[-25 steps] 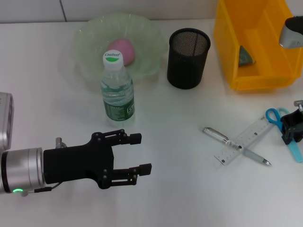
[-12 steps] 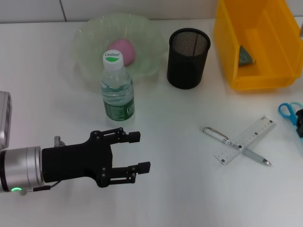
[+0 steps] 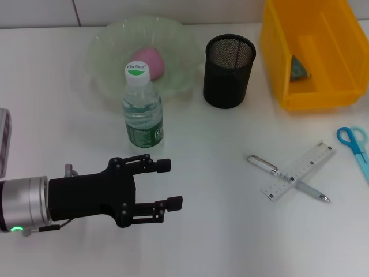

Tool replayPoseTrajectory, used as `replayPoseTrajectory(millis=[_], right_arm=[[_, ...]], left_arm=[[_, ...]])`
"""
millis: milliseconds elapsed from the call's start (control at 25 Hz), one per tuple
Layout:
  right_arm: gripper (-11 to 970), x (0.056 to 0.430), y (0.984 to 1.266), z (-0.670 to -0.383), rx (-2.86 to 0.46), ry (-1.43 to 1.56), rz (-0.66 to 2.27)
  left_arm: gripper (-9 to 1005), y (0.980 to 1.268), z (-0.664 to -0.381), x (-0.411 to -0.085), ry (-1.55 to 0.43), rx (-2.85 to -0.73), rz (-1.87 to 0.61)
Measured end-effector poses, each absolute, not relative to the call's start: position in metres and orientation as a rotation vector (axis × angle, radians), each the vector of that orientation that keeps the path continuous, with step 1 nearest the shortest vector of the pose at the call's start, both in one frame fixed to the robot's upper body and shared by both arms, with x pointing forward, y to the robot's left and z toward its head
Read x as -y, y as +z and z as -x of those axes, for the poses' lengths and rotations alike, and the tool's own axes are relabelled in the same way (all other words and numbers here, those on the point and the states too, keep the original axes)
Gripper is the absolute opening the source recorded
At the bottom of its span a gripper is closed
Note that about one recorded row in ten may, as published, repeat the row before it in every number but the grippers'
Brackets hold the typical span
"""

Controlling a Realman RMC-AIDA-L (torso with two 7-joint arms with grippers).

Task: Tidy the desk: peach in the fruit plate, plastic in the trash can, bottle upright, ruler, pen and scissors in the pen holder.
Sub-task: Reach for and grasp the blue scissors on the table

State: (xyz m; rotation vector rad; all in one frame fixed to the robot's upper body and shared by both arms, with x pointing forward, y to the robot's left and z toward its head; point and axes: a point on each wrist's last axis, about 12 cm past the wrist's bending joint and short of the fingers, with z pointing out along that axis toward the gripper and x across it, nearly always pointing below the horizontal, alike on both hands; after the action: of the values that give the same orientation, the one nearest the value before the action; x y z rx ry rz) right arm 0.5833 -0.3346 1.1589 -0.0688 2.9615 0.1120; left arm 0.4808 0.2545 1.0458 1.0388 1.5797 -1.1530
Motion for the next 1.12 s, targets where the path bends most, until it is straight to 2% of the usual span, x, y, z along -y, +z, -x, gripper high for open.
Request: replayPoseTrajectory(millis=[200,400,600,1120], right_arm=[[101,0.327,1.166,-0.584,-2.944,0.105,0.119],[244,0.307,1.161,-0.585,-2.963,0.082,0.222],[481,0.291,1.153,-0.584,-2.979,0.075,0.291],[468,0.286,1.138,-0.583,-3.010,0.049,0.324]], left_arm=[[770,1.046,-0.481,-0.254,-1.152,-1.577,-1.039],[770,1.046,-0.481,-0.254,-1.154,-1.579,-1.037],[770,1.046,-0.481,-0.254,-1.154,-1.581,-1.035],[770,1.044,-0.479,-0.253,-1.158,-1.586,-1.033]])
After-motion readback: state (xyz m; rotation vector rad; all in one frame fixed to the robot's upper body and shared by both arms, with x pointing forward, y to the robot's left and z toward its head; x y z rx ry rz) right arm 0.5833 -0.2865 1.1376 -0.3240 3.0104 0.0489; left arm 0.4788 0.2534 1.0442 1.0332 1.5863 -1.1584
